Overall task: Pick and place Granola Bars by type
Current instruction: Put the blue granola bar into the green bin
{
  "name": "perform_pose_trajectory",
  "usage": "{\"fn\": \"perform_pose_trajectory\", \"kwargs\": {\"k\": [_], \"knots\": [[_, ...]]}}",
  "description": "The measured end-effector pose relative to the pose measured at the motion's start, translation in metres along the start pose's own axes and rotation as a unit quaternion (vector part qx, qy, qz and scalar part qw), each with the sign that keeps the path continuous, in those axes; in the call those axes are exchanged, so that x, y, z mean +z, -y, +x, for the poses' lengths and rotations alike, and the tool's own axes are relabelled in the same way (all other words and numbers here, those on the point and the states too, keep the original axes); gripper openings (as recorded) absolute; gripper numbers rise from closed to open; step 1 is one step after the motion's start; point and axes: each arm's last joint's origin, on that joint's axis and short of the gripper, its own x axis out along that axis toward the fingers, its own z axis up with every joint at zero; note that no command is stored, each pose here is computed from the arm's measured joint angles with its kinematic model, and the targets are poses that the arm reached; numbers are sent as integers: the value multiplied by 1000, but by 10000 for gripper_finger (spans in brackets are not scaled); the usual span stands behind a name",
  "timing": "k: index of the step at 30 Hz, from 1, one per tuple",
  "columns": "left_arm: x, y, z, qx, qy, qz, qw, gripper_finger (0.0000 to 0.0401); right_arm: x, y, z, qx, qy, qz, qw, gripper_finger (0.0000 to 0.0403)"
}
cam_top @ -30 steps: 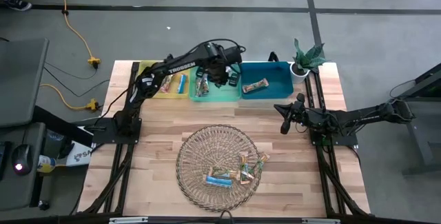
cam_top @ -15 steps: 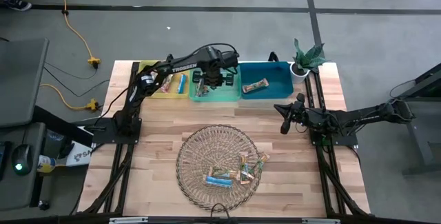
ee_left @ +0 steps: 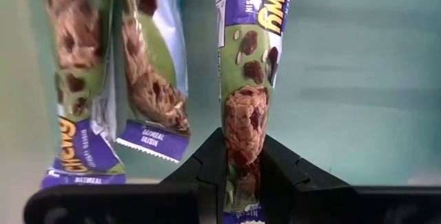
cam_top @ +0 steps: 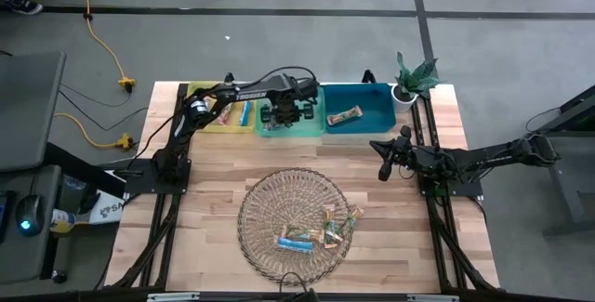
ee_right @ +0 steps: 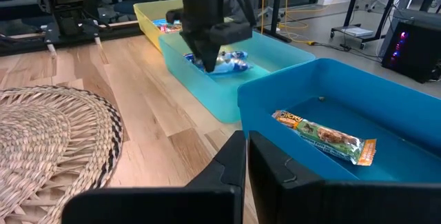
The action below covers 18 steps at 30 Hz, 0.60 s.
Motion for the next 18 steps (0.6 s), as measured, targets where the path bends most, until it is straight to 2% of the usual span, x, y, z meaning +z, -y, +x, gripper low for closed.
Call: {"fn": "perform_pose_trajectory", "kwargs": {"k": [5,10,14,18], "knots": [[0,3,9,-34,-5,14,999,74,0,0,0,0,0,0,1000,0],[2,10,9,-67,5,18,998,137,0,0,0,0,0,0,1000,0],[4,9,9,-72,-6,30,997,190,0,0,0,0,0,0,1000,0],[3,8,9,-71,-9,47,996,221,0,0,0,0,0,0,1000,0]]}}
